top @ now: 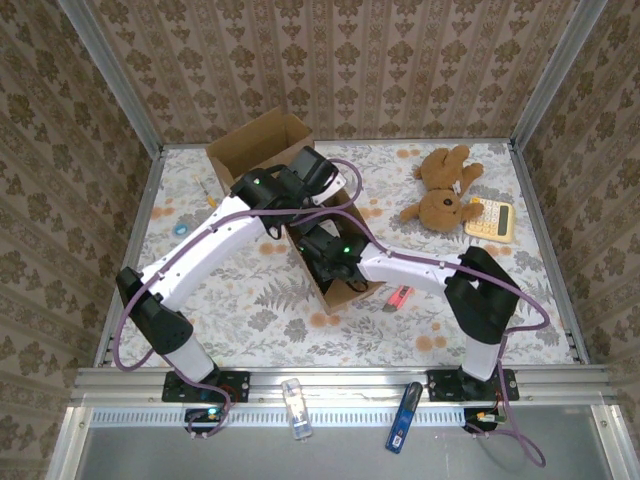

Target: Unpack the express box

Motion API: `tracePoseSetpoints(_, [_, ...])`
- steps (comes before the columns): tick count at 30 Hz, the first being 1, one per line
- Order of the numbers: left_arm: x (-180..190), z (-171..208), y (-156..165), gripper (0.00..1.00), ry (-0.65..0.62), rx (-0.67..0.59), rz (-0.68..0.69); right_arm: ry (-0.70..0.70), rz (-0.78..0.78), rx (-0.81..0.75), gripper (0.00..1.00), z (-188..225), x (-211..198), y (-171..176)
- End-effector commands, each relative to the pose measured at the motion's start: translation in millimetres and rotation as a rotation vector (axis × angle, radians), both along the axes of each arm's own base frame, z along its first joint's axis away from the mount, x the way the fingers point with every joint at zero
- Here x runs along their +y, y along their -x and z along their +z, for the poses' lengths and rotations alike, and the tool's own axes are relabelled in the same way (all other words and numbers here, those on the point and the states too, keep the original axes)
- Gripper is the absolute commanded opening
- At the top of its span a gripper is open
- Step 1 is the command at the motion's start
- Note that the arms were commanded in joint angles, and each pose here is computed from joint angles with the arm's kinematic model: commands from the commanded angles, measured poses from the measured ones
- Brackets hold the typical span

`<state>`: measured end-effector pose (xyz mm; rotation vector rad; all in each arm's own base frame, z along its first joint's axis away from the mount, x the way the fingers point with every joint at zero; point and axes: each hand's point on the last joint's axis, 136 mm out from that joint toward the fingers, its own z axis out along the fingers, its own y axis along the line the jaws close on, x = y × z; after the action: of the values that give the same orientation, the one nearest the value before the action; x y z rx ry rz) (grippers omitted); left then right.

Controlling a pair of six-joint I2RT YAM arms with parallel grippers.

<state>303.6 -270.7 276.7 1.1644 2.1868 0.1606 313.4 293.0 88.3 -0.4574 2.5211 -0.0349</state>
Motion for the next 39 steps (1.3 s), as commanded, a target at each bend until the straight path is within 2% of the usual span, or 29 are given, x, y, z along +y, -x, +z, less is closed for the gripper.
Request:
tracePoseSetpoints(1, [-19.2, 12.2, 17.9, 0.00, 0.031, 0.004, -0.076, -0.002, -0.088, 0.087, 0.53, -29.0, -11.4, -3.4])
tracePoseSetpoints(5, [-14.8, 7.8, 15.5, 0.00, 0.009, 0.005, -0.061, -0.029, -0.078, 0.068, 0.27, -23.6, -8.2, -6.6])
tracePoseSetpoints(8, [-7.8, 3.1, 11.6, 0.00, -0.004, 0.011, -0.030, -0.052, -0.059, 0.043, 0.02, -14.3, -6.1, -7.4])
tracePoseSetpoints(9, [-4.5, 1.0, 9.7, 0.00, -0.010, 0.013, -0.015, -0.061, -0.053, 0.033, 0.00, -10.8, -5.9, -7.3])
tracePoseSetpoints(21, [30.0, -22.6, -17.7, 0.00, -0.006, 0.091, 0.159, -0.249, 0.139, -0.166, 0.00, 67.5, 12.1, 10.1])
tracePoseSetpoints(30, [47.6, -47.7, -36.4, 0.00, -0.045, 0.154, 0.269, -0.384, 0.207, -0.302, 0.00, 128.3, 8.0, 28.0])
tracePoseSetpoints(39, [62.6, -66.0, -44.0, 0.00, -0.081, 0.195, 0.337, -0.449, 0.252, -0.363, 0.00, 158.4, 7.5, 41.1])
